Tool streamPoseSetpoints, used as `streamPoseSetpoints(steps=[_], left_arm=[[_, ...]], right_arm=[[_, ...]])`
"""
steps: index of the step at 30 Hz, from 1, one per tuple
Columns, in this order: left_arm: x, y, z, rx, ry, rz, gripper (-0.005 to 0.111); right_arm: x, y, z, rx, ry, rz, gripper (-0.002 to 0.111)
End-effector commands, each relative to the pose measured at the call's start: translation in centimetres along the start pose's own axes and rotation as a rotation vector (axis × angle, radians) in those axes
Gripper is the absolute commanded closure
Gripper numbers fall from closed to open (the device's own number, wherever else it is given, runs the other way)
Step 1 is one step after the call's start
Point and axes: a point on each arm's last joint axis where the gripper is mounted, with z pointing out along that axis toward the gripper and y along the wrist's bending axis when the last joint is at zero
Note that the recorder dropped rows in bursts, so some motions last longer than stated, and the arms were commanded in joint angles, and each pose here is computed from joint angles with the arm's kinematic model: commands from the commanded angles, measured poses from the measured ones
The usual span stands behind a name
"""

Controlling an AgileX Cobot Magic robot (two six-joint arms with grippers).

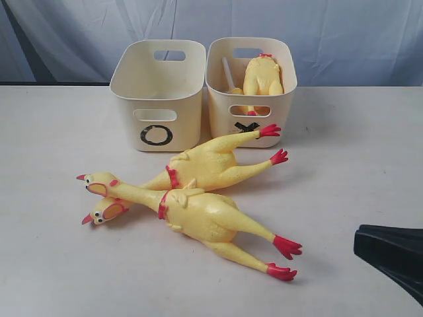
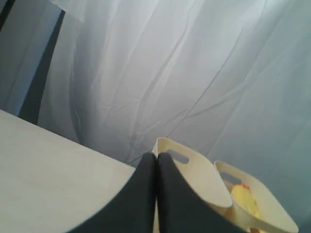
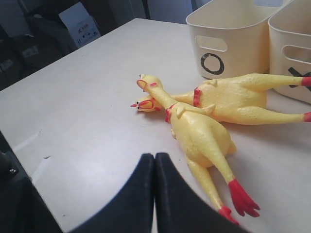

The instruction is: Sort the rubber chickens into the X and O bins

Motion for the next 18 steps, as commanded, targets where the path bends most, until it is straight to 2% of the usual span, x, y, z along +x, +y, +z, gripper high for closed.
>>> streamPoseSetpoints(steps=[1, 3, 6, 8, 11, 12, 15, 18], left_arm=[[-1.6, -2.4, 1.3, 0.122, 0.131, 0.185, 0.107], [-2.3, -3.6, 2.6, 0.215, 0.199, 0.288, 0.107], [-2.9, -4.4, 4.7, 0.282, 0.303, 0.368, 0.102], [-2.9, -4.5, 6.8, 0.320, 0.386, 0.450, 0.086], [-2.4, -4.4, 9.0, 0.372, 0.476, 0.466, 0.065], [-1.7, -4.3, 10.0, 0.429, 0.523, 0.519, 0.058], [-0.3, -3.9, 11.6, 0.561, 0.571, 0.653, 0.052], [1.2, -3.8, 12.6, 0.694, 0.573, 0.876, 0.052]], right_arm=[[0.1, 0.0, 0.0, -0.002, -0.001, 0.005, 0.109], [0.1, 0.0, 0.0, -0.003, -0.002, 0.007, 0.109], [0.1, 0.0, 0.0, -0.004, -0.003, 0.009, 0.109], [0.1, 0.0, 0.0, -0.004, -0.003, 0.009, 0.109], [0.1, 0.0, 0.0, -0.004, -0.003, 0.009, 0.109], [0.1, 0.0, 0.0, -0.004, -0.003, 0.009, 0.109], [0.1, 0.0, 0.0, -0.004, -0.003, 0.009, 0.109], [0.1, 0.0, 0.0, -0.005, -0.003, 0.010, 0.109]])
